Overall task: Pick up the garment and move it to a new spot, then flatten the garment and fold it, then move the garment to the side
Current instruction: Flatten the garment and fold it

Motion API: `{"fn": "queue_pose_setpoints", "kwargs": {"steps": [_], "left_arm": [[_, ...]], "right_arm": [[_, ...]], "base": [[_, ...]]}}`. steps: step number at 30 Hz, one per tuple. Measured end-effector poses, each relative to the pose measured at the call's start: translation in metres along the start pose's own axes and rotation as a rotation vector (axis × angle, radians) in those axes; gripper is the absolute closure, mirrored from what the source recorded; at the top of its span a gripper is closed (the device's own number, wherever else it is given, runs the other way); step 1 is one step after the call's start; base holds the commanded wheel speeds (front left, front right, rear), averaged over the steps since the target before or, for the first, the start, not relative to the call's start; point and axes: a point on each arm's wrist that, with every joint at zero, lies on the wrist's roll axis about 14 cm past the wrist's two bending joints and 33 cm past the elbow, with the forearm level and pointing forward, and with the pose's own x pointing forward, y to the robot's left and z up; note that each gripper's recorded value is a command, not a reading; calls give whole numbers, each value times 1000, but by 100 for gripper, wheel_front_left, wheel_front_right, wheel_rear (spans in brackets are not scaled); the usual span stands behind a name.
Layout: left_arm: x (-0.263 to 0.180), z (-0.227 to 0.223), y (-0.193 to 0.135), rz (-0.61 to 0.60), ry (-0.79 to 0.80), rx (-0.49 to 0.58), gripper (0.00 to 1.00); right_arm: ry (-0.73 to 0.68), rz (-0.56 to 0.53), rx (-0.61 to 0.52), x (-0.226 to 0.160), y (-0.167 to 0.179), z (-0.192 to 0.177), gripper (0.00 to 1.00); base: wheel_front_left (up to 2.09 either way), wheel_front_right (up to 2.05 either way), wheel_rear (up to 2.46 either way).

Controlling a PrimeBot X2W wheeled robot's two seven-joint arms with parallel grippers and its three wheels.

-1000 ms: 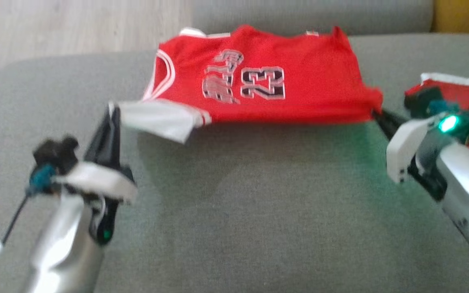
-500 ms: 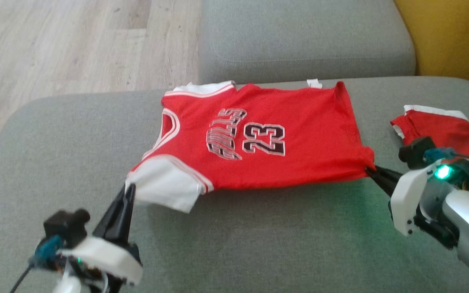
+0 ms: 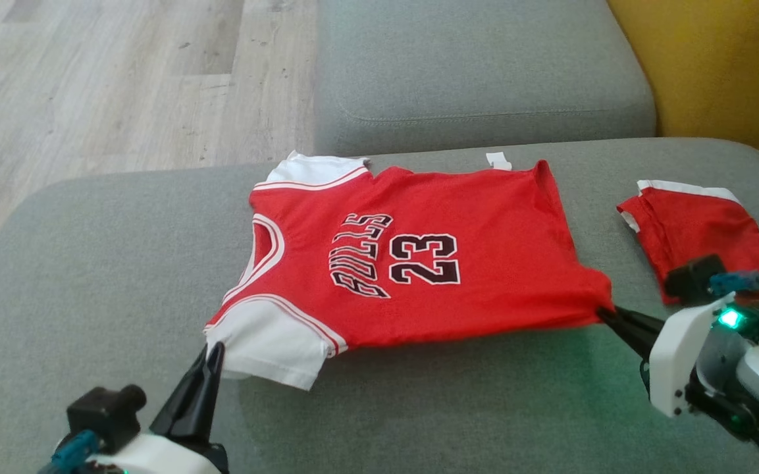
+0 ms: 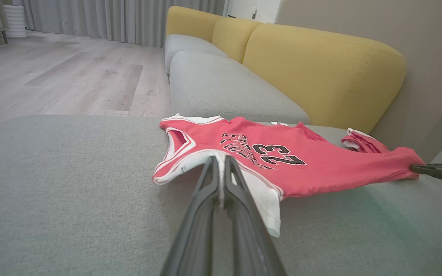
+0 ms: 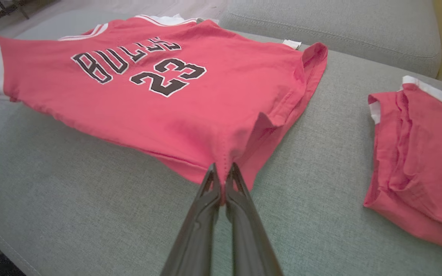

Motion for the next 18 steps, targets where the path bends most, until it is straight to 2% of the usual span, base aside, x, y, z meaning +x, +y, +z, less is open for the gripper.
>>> {"fn": "queue_pose_setpoints", "kwargs": {"steps": [6, 18], "left_arm": [[15, 3, 8, 5, 23, 33, 100], [65, 6, 26, -15, 144, 202, 100]], "right_arm": [[-18, -32, 40, -3, -9, 4, 100], [37, -71, 95, 11, -17, 4, 100]], "base": [[0, 0, 0], [0, 0, 0]]}}
